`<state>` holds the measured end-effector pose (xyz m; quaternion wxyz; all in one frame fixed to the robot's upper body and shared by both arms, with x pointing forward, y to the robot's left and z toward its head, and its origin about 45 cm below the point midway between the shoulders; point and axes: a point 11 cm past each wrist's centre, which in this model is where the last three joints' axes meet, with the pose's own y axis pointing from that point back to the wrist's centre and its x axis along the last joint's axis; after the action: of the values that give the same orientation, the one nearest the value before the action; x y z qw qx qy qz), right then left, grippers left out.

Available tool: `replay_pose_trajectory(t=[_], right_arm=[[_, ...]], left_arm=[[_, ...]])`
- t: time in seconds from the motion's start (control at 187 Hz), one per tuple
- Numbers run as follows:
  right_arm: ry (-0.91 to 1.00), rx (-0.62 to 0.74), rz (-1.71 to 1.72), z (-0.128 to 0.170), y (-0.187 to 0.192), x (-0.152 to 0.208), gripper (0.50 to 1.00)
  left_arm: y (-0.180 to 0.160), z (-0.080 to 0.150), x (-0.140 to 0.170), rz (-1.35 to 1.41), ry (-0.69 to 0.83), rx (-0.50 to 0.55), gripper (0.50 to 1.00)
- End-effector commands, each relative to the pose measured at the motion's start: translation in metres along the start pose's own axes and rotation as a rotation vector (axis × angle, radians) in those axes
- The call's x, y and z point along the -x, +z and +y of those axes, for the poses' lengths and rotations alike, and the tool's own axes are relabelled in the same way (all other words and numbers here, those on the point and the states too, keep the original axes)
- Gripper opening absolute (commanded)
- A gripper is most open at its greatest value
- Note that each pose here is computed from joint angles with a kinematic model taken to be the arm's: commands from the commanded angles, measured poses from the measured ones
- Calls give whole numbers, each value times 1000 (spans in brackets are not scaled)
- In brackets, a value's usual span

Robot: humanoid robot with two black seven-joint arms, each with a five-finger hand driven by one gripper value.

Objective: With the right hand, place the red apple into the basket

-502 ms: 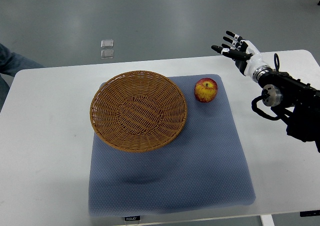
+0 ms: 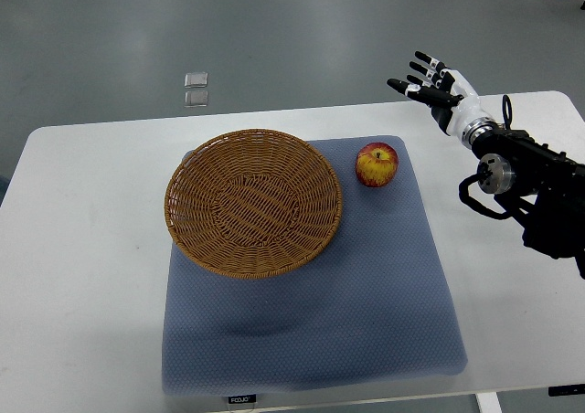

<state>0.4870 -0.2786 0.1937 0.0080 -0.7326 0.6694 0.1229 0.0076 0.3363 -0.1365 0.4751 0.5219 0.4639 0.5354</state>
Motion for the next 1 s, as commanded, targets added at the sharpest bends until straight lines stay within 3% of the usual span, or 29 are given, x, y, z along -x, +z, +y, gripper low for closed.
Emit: replay_pose_trajectory(t=[0.0,0.294,0.395,0.994], right_arm=[[-31,-6,24,1,-1,2,917],[-146,-7,96,3,-6,5,917],[-299,-5,236,3,-15,21,917],[-680,13,906,12,-20,48,915]], left_arm=[[0,0,0,0,1,-1,1000],[-1,0,0,0,0,-2,1000],[-1,0,0,0,2,-2,1000],[0,0,2,0,-8,0,1000]])
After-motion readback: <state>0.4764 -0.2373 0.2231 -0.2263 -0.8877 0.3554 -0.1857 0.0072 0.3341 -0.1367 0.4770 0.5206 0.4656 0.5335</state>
